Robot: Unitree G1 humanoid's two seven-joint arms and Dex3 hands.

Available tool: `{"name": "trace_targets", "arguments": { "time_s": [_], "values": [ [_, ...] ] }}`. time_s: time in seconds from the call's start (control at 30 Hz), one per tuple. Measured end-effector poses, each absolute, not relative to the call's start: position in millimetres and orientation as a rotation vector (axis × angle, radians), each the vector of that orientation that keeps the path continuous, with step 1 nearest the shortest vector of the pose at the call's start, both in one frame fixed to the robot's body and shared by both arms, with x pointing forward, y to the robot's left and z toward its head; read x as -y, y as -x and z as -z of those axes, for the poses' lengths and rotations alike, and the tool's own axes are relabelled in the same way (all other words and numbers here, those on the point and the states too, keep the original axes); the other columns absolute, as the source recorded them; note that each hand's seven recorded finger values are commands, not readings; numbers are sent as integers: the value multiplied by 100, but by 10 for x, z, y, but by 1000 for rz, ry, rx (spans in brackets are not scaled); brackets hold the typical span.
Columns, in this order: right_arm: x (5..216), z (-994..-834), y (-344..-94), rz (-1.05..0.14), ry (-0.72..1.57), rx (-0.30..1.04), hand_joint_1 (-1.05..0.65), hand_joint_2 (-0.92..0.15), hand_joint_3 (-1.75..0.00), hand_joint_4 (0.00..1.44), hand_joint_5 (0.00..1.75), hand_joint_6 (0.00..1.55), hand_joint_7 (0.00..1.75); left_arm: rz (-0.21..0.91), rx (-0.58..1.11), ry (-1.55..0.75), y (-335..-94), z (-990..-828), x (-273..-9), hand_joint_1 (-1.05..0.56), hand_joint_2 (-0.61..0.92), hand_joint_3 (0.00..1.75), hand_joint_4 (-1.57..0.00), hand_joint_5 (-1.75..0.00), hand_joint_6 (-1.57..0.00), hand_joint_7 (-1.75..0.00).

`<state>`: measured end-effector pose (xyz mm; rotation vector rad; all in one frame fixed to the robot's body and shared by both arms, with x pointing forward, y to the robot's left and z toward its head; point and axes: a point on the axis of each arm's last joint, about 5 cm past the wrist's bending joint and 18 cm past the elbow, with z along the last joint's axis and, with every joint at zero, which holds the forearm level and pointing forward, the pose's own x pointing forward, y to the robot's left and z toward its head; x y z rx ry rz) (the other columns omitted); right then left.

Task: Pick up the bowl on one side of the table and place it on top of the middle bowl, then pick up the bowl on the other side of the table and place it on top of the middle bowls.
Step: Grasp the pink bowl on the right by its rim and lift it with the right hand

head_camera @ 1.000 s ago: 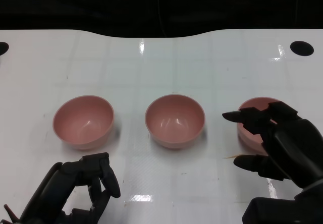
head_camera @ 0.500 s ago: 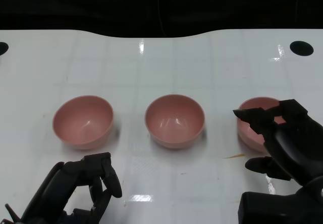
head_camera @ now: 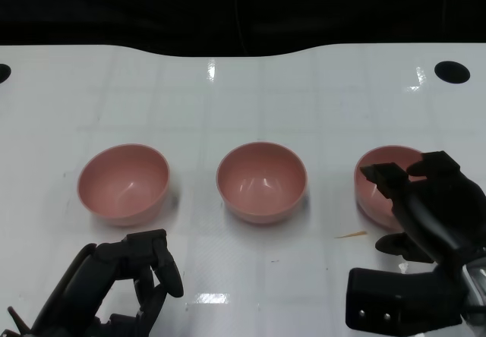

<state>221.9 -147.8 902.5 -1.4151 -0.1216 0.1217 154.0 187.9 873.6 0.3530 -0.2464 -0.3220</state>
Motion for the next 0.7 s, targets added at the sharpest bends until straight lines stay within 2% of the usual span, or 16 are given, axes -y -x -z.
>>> {"name": "trace_targets", "arguments": {
  "time_s": [0.13,0.33,0.43,0.5,0.6,0.63,0.67,0.7],
  "values": [
    [1452,-8969,-2282,-122,1455,78,-67,-83,0,16,78,37,19,321,245,-353,-1540,-8735,-1882,-12,28,151,-82,-175,-80,-147],
    [1394,-8948,-2347,-129,1481,55,-66,-84,0,21,71,42,12,323,245,-356,-1542,-8735,-1880,-12,28,151,-83,-175,-80,-147],
    [1384,-8893,-2382,-140,1496,29,-64,-82,0,29,66,45,9,323,245,-356,-1544,-8735,-1879,-13,28,149,-83,-175,-80,-147],
    [1391,-8827,-2421,-151,1505,-4,-58,-82,0,50,43,56,5,323,246,-357,-1542,-8733,-1877,-13,28,150,-83,-175,-80,-147],
    [1413,-8732,-2445,-178,1511,-58,-57,-82,0,58,32,59,2,321,252,-356,-1540,-8733,-1874,-14,27,151,-83,-175,-80,-147],
    [1404,-8725,-2451,-184,1511,-50,-53,-84,0,79,50,76,5,320,252,-356,-1538,-8732,-1875,-14,29,148,-83,-175,-80,-146],
    [1394,-8729,-2468,-197,1511,-36,-52,-84,0,85,59,83,5,320,252,-356,-1538,-8733,-1875,-14,30,147,-83,-175,-80,-146],
    [1389,-8728,-2483,-214,1510,-15,-47,-85,0,96,80,98,5,320,253,-356,-1538,-8734,-1874,-13,32,144,-83,-175,-80,-145]
  ]
}}
